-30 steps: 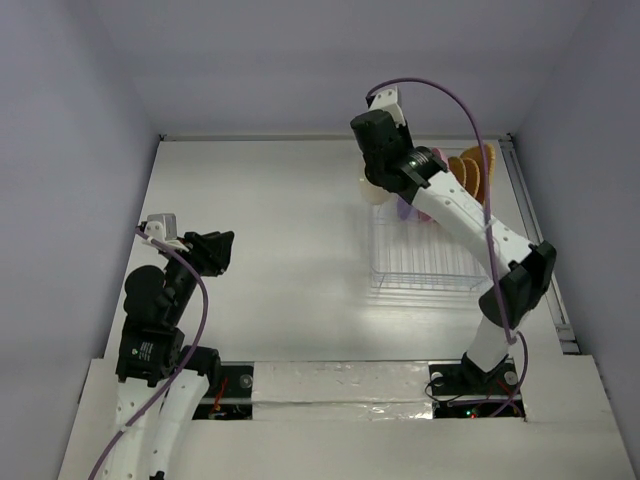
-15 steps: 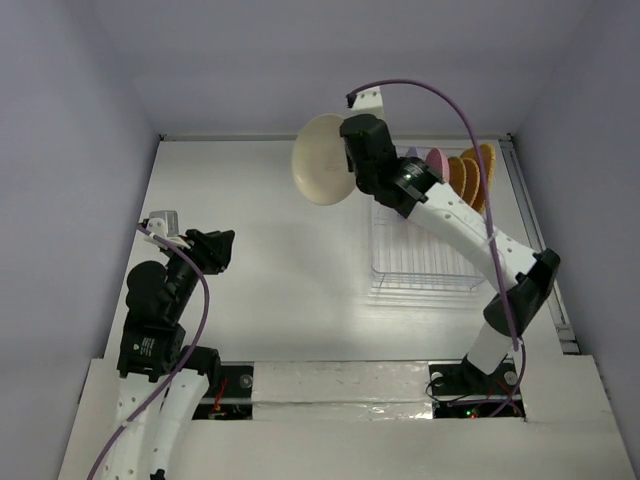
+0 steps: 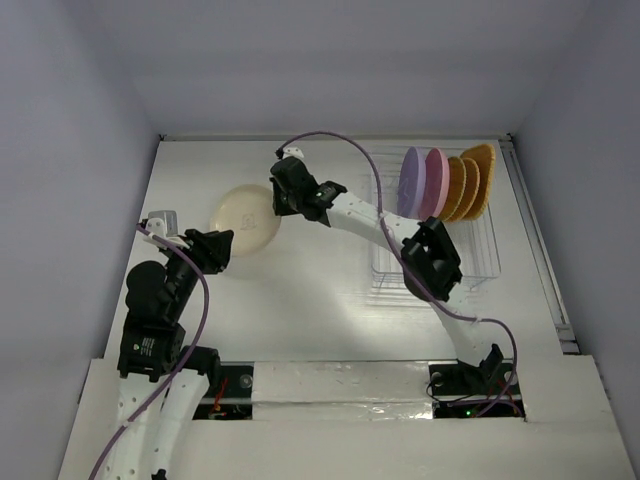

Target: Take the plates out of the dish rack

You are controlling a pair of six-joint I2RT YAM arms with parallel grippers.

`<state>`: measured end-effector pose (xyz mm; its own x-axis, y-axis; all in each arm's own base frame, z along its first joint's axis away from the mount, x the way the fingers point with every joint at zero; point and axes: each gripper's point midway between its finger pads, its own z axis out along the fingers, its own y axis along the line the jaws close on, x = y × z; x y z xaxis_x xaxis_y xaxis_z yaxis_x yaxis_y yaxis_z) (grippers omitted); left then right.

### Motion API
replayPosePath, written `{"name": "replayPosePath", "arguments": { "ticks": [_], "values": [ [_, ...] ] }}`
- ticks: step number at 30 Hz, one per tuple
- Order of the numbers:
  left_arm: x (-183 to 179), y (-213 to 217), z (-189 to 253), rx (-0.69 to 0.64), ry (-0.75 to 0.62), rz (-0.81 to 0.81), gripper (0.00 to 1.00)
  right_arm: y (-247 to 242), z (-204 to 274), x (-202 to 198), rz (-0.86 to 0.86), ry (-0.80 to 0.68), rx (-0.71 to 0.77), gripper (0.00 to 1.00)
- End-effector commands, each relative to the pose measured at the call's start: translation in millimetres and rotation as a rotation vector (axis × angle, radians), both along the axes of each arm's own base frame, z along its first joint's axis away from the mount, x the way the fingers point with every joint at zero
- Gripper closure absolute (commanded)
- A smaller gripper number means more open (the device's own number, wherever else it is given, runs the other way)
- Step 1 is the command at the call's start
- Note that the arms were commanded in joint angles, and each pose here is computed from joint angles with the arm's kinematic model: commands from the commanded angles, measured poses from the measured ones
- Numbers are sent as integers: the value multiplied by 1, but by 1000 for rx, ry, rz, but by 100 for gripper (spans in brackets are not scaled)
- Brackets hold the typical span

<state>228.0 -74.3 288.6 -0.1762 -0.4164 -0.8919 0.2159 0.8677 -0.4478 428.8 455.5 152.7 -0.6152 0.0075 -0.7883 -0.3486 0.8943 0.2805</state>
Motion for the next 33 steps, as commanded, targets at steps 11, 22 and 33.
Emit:
{"name": "replayPosePath", "arguments": {
  "ticks": [11,22,33],
  "values": [
    [5,-1,5,-8,-23,-2,66,48,11,15,-33,48,281,93],
    [4,-1,6,-8,-24,-4,66,34,-6,16,-67,38,211,53],
    [3,-2,6,-9,-27,-8,66,-14,83,-3,-34,-172,182,65]
  ]
}}
